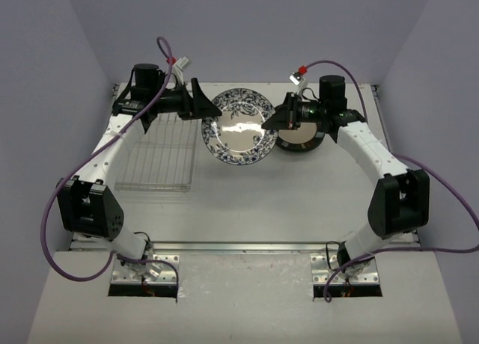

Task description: Unload the plates from the dish rack

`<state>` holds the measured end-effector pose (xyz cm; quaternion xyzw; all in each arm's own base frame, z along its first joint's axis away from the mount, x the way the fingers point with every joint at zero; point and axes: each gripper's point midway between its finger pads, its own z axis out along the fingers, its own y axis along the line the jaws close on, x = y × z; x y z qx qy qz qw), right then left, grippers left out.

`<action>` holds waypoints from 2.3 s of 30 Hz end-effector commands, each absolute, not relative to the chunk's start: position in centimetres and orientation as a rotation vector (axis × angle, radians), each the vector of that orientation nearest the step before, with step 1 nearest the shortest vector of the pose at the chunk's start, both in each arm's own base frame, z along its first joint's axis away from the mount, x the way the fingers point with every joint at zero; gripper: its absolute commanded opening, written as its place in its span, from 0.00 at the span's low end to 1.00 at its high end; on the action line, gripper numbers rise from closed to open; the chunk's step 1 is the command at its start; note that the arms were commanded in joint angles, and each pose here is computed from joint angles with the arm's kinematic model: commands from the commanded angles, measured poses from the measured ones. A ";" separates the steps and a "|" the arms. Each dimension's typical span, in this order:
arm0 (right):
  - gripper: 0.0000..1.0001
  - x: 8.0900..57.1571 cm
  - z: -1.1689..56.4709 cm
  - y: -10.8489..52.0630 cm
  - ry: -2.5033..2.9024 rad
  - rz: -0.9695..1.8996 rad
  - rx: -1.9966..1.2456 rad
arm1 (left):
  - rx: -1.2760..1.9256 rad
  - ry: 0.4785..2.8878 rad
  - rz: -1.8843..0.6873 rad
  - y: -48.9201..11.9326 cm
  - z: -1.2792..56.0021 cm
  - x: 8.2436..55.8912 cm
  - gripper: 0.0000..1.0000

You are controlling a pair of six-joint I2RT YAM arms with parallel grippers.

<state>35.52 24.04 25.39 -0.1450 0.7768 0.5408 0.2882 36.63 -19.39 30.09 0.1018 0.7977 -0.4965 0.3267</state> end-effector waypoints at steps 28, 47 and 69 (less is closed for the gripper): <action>0.00 48.0 14.4 3.1 2.241 1.165 0.304 | 0.062 2.078 -0.908 -14.8 31.0 41.3 1.00; 0.95 48.8 12.5 1.7 2.413 0.952 0.281 | 0.056 2.077 -0.902 -14.8 30.9 41.3 1.00; 0.99 49.1 9.2 2.0 2.644 0.394 0.030 | 0.042 2.074 -0.830 -13.9 30.9 41.3 1.00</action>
